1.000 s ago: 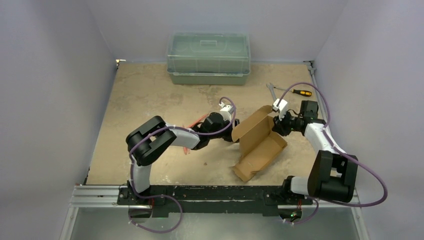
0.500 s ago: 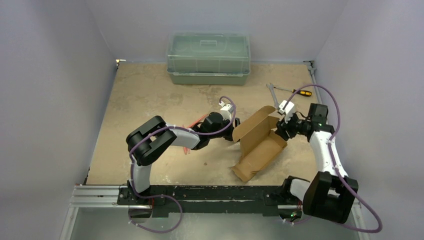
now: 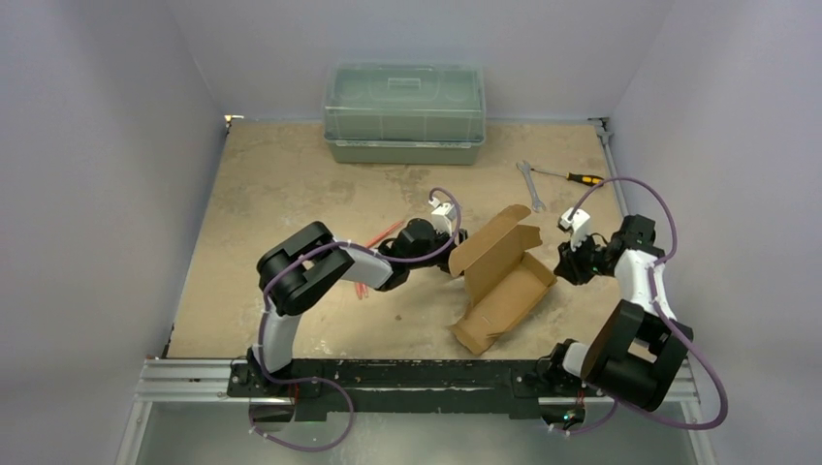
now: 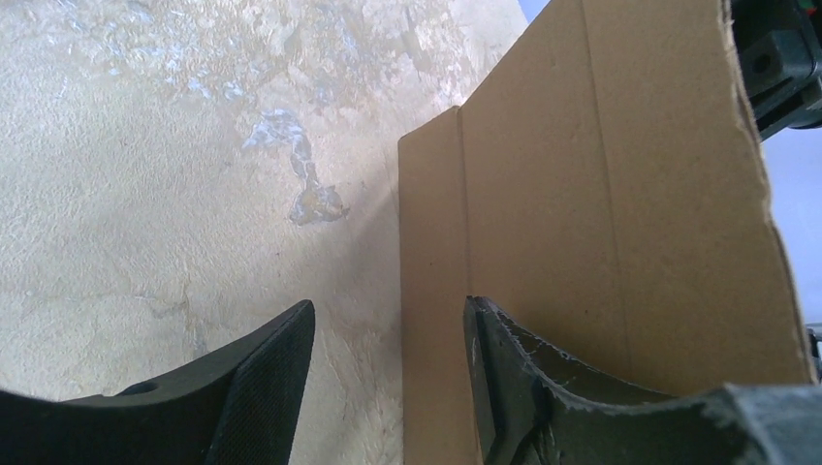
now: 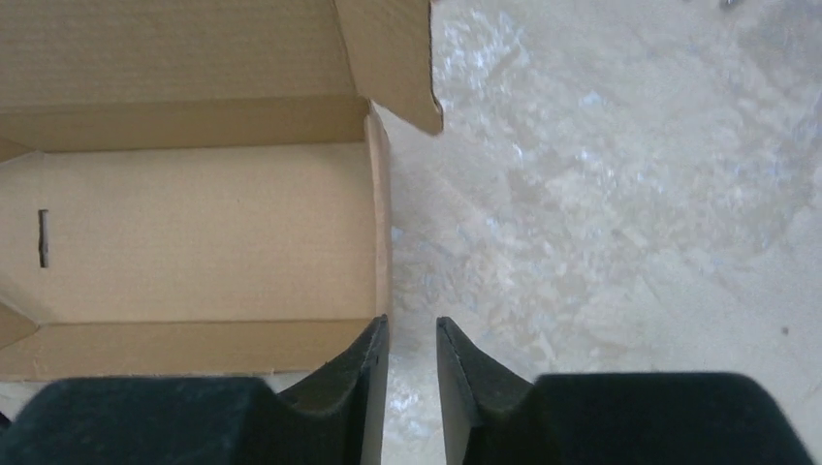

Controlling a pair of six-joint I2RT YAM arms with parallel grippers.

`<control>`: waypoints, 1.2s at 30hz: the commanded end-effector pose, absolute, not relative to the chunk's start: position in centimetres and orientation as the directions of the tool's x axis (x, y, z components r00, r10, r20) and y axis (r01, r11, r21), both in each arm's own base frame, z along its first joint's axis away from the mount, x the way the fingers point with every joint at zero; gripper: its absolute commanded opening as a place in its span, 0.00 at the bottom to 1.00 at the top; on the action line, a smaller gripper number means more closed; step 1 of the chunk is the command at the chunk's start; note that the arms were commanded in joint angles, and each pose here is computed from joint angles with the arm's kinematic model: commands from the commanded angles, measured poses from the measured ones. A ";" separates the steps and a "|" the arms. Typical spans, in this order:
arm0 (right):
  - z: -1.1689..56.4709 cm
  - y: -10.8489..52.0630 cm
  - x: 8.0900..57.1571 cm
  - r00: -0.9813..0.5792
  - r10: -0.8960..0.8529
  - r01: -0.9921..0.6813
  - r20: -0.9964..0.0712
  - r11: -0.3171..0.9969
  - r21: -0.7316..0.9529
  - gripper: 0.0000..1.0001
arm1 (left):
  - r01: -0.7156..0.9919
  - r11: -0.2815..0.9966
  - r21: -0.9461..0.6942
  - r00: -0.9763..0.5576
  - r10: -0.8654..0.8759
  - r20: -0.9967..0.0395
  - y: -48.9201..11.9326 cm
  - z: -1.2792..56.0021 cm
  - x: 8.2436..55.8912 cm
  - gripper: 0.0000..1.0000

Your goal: Fold the paper box

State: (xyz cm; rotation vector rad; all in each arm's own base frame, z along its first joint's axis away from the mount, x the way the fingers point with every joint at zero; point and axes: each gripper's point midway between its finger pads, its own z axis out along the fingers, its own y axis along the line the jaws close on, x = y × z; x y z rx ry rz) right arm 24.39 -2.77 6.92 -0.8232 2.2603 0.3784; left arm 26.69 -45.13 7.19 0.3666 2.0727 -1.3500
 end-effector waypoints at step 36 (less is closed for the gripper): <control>5.2 -0.1 25.6 -0.429 -0.615 -0.774 -0.662 0.628 -0.082 0.00 | 0.579 0.266 -0.771 -0.788 -0.059 -0.612 -51.4 7.3 25.8 0.47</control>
